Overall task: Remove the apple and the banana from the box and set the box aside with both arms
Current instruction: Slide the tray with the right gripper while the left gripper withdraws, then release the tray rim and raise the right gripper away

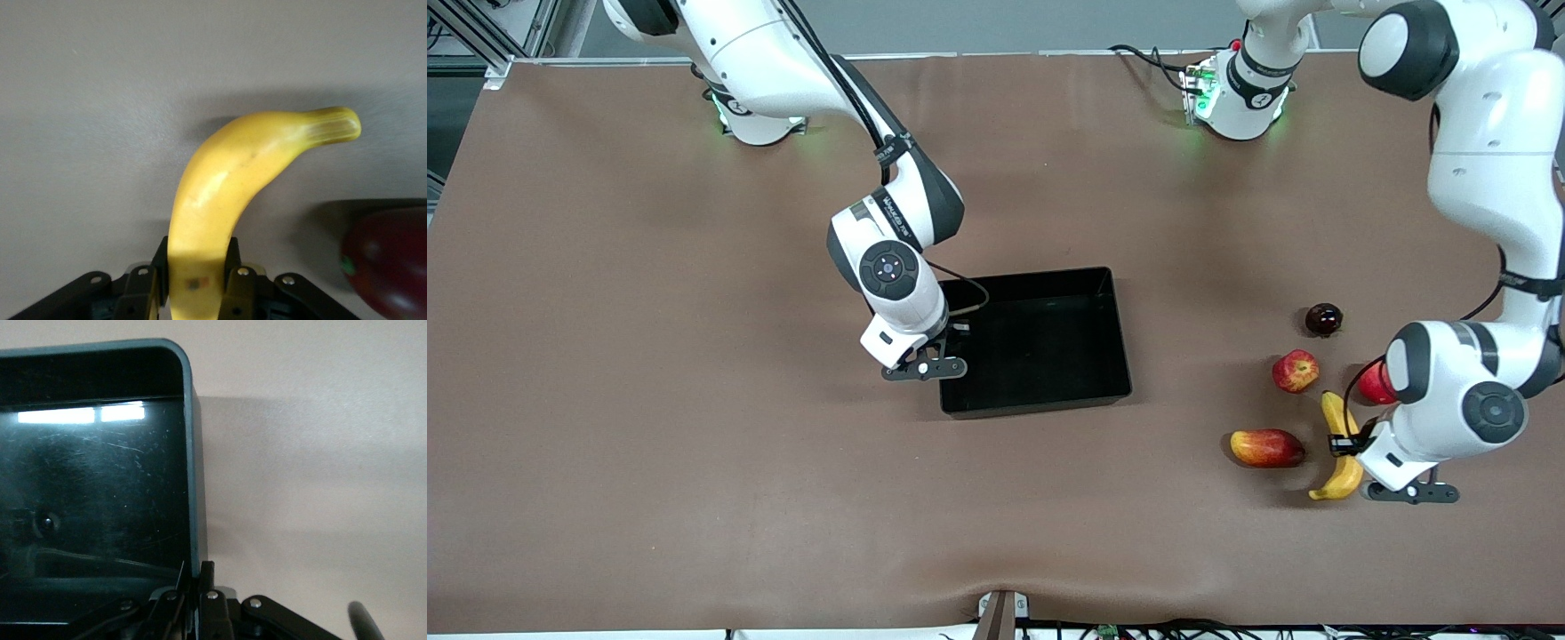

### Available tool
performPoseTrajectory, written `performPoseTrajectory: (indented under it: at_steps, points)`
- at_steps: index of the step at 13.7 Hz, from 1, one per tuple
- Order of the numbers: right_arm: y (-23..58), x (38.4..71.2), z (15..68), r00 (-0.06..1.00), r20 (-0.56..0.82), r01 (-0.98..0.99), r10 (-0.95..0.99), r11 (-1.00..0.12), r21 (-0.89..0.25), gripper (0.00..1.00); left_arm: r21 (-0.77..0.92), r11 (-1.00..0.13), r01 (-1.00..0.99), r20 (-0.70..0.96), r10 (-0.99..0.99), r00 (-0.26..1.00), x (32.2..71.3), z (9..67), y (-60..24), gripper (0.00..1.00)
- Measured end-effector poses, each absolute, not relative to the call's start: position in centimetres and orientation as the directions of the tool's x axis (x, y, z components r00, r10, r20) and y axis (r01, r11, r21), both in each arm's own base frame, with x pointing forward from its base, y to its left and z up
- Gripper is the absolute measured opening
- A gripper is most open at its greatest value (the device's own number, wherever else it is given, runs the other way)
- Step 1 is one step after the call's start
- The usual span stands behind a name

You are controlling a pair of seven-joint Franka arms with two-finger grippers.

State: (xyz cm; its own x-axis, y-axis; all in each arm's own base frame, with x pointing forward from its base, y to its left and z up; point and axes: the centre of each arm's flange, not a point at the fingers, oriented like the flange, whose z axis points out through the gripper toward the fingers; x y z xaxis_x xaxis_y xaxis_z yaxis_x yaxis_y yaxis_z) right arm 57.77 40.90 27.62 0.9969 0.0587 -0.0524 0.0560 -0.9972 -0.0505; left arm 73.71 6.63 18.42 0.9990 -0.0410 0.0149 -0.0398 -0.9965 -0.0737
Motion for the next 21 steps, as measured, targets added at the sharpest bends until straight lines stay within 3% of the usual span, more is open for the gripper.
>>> performPoseTrajectory:
  at_steps: [1, 2, 5, 8, 14, 21]
  points:
    - [40.0, 58.4, 28.9, 0.997, -0.063, 0.042, 0.045, -0.998, -0.045, 0.06, -0.078, -0.996, -0.039, 0.016, -0.04, 0.999, 73.7, 18.5, 6.8, 0.34]
    - [38.4, 59.4, 30.8, 0.996, -0.083, 0.019, 0.022, -0.999, -0.038, 0.06, -0.08, -0.996, -0.037, 0.012, -0.038, 0.999, 73.7, 18.2, 7.0, 0.4]
    - [31.8, 61.4, 37.6, 0.991, -0.12, -0.066, -0.062, -0.998, -0.024, 0.06, -0.085, -0.996, -0.031, 0.031, -0.034, 0.999, 74.0, 18.5, 7.5, 0.7]
    - [23.1, 62.4, 43.1, 0.974, -0.159, -0.164, -0.16, -0.986, -0.017, 0.06, -0.093, -0.995, -0.029, 0.089, -0.037, 0.995, 75.0, 22.4, 7.3, 1.0]
    - [1.1, 63.1, 43.8, 0.974, -0.205, -0.113, -0.096, -0.991, -0.075, 0.06, -0.12, -0.991, -0.062, 0.124, -0.077, 0.989, 73.4, 41.8, 2.8, 1.0]
    - [-16.2, 61.4, 38.7, 0.98, -0.185, -0.093, -0.075, -0.992, -0.09, 0.06, -0.115, -0.993, -0.018, 0.04, -0.022, 0.999, 64.4, 58.6, -2.9, 1.0]
